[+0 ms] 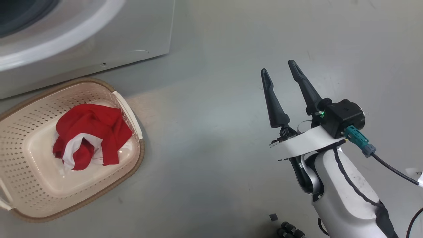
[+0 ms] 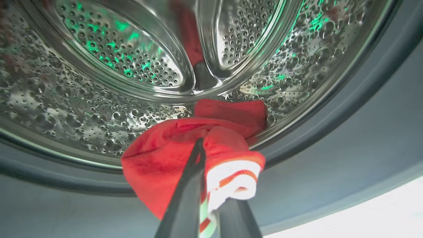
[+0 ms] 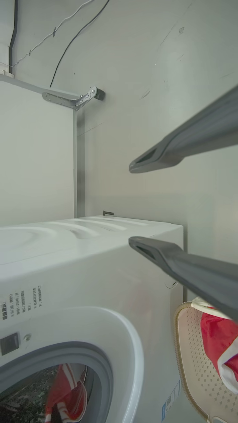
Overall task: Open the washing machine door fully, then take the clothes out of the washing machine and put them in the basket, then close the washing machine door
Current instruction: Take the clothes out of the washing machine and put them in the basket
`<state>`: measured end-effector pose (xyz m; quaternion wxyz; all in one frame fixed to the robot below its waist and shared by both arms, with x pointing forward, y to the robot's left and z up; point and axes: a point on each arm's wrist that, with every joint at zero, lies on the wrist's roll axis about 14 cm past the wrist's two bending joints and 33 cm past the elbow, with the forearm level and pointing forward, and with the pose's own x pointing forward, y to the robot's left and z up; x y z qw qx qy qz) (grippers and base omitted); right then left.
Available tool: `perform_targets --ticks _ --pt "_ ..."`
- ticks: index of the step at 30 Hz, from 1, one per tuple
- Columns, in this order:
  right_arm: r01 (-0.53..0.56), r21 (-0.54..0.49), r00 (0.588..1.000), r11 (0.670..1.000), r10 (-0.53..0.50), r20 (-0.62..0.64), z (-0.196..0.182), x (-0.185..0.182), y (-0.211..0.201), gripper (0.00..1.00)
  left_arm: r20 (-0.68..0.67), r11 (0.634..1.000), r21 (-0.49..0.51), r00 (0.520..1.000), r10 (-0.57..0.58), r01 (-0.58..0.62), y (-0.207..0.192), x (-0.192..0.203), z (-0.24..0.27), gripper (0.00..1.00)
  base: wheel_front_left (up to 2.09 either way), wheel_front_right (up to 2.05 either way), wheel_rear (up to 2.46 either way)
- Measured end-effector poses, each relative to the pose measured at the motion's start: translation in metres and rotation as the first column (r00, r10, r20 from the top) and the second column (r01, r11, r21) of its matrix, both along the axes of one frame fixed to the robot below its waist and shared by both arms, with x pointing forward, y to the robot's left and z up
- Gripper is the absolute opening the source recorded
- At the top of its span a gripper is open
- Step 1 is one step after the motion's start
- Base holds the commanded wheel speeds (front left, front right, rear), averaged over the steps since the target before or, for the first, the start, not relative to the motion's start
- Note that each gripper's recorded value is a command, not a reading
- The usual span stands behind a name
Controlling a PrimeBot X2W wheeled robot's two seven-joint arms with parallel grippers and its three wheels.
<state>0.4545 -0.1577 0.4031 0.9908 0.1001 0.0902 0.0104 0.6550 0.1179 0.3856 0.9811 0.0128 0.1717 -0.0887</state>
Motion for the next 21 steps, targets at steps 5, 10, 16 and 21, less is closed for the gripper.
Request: perform_targets --ticks 5,10,16,21 --pt "-0.031 -0.018 0.999 0.999 0.031 0.018 0.006 -0.001 0.008 1.0 0.079 0.997 -0.073 0.996 0.032 -0.026 0.0 -0.022 0.022 0.0 0.0 0.0 0.0" --pt "-0.049 -0.018 0.998 0.999 0.05 0.031 0.013 -0.004 0.015 1.0 0.149 0.994 -0.102 0.987 0.057 -0.042 0.004 -0.048 0.042 0.0 0.0 0.0 0.0" --pt "-0.063 -0.009 0.997 0.998 0.063 0.04 0.02 -0.013 0.021 1.0 0.223 0.987 -0.152 0.97 0.092 -0.059 0.009 -0.082 0.067 0.0 0.0 0.0 0.0" --pt "-0.082 -0.002 0.995 0.997 0.082 0.053 0.028 -0.024 0.028 1.0 0.272 0.981 -0.177 0.953 0.129 -0.082 0.018 -0.117 0.086 0.0 0.0 0.0 0.0"
